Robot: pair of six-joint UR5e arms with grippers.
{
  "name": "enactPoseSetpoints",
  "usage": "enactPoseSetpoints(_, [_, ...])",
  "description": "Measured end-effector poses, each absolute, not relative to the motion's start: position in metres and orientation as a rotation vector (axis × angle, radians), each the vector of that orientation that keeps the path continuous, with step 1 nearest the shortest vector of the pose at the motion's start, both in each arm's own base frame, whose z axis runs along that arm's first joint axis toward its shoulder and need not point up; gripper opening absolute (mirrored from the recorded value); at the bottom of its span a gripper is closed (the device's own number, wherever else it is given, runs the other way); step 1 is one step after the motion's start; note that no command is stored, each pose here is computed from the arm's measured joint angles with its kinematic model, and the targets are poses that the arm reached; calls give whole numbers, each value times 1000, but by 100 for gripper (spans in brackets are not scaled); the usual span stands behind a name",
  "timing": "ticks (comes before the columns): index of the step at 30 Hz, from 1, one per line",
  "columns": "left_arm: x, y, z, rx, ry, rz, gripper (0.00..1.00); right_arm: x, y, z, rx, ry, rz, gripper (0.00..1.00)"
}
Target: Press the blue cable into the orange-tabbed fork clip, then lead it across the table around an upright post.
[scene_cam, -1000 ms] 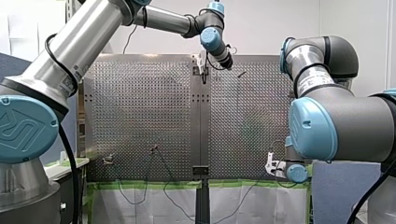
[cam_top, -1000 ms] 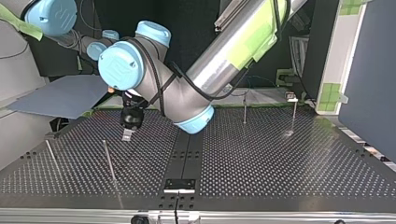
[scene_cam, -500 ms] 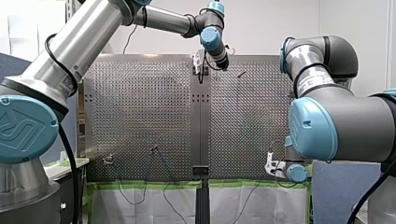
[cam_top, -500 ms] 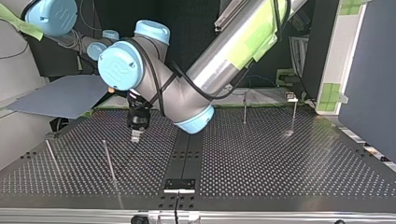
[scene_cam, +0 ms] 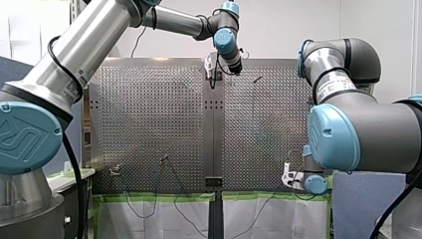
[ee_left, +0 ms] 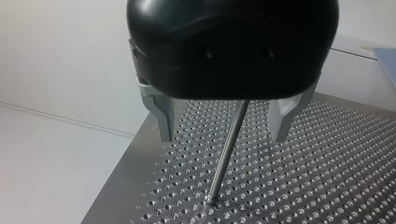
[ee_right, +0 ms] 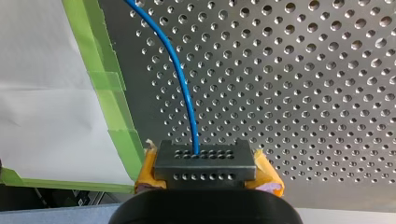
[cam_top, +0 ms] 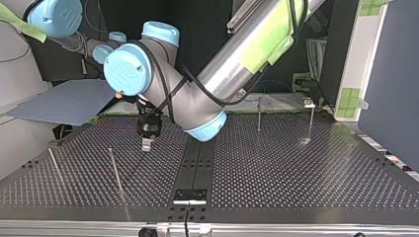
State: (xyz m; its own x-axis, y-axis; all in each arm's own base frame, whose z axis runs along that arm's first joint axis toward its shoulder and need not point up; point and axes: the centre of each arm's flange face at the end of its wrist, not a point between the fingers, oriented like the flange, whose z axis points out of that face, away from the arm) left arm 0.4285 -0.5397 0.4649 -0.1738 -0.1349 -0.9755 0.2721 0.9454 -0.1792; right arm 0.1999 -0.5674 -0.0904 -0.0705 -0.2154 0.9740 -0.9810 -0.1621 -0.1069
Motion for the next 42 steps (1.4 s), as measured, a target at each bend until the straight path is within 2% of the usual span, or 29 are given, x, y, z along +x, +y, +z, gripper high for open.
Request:
enactPoseSetpoints(27, [427, -541, 465, 103, 1711, -368, 100, 201, -567, -89, 1461, -1347, 1294, 0])
enactPoseSetpoints(42, [416, -546, 454, 142, 1743, -371, 100, 203, -571, -72, 1470, -1332, 1309, 0])
